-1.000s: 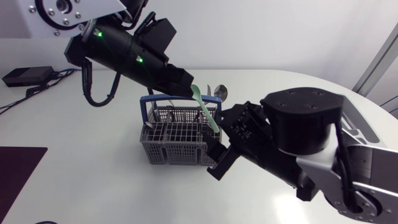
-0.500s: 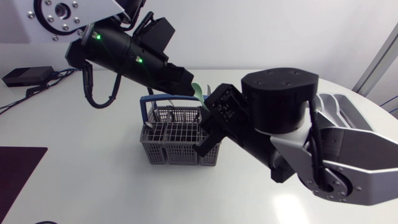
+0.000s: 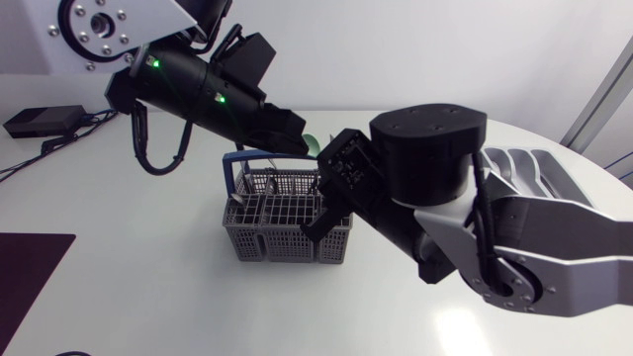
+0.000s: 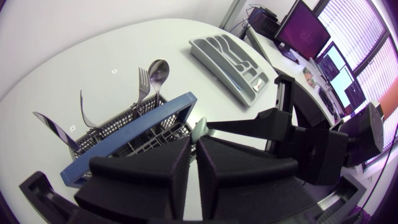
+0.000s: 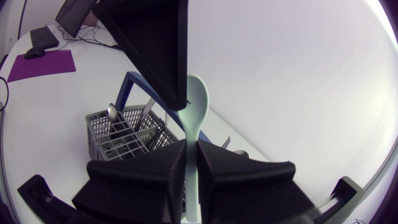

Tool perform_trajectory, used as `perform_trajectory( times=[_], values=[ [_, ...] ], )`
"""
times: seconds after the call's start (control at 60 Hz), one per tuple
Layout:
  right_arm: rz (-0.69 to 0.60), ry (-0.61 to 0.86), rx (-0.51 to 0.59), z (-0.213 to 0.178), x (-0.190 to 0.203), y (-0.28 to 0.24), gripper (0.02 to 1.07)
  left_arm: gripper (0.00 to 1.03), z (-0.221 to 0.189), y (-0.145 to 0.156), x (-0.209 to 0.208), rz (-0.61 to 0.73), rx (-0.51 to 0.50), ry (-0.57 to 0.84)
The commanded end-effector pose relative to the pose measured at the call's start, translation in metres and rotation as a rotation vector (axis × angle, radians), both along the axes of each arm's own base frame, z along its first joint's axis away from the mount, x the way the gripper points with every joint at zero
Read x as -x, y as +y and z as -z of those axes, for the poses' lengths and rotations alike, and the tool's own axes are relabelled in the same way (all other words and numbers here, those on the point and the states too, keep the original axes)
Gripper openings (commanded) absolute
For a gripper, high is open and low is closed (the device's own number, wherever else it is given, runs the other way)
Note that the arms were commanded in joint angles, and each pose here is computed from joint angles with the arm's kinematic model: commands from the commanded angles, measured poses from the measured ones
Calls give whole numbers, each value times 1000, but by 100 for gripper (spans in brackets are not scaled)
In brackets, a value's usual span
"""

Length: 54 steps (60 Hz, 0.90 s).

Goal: Sort the cutlery from the basket into the organizer compartments.

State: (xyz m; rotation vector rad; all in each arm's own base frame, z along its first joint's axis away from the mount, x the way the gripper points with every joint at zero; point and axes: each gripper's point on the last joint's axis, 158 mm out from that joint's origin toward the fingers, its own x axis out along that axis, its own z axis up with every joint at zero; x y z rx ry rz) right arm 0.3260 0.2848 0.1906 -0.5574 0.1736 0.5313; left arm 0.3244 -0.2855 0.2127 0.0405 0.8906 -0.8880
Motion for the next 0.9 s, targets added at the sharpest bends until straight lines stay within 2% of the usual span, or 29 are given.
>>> perform_trajectory(
  times=[0.0, 0.083, 0.15, 0.233, 0.317, 0.383, 0.417, 0.533, 0.65, 0.8, 0.883],
  values=[
    [-8, -15, 2, -5, -1, 5, 8, 9, -2, -1, 6, -3, 28, 15],
    [-15, -16, 7, -4, 2, 5, 8, 10, -7, -1, 5, -3, 37, 3],
    [-20, -17, 7, -5, 5, 4, 8, 19, -13, 1, 3, -12, 50, -11],
    [-29, -13, 13, -4, 7, 3, 8, 44, -23, 1, 1, -20, 72, -37],
    [-39, -10, 19, -3, 11, 1, 8, 60, -35, 4, -4, -33, 103, -67],
    [-50, -5, 33, -1, 14, -1, 8, 77, -49, 6, -8, -39, 142, -93],
    [-63, 0, 35, 0, 18, -1, 7, 81, -54, 9, -11, -48, 149, -107],
    [-98, 29, 50, 7, 27, -7, 8, 84, -70, 17, -20, -59, 168, -173],
    [-106, 62, 55, 11, 30, -28, 7, 89, -67, 28, -26, -49, 134, -219],
    [-137, 111, 64, 17, 37, -56, 7, 90, -52, 29, -19, 63, 44, -316],
    [-146, 144, 62, 19, 38, -75, 8, 96, -48, 25, -12, 124, 22, -381]
  ],
)
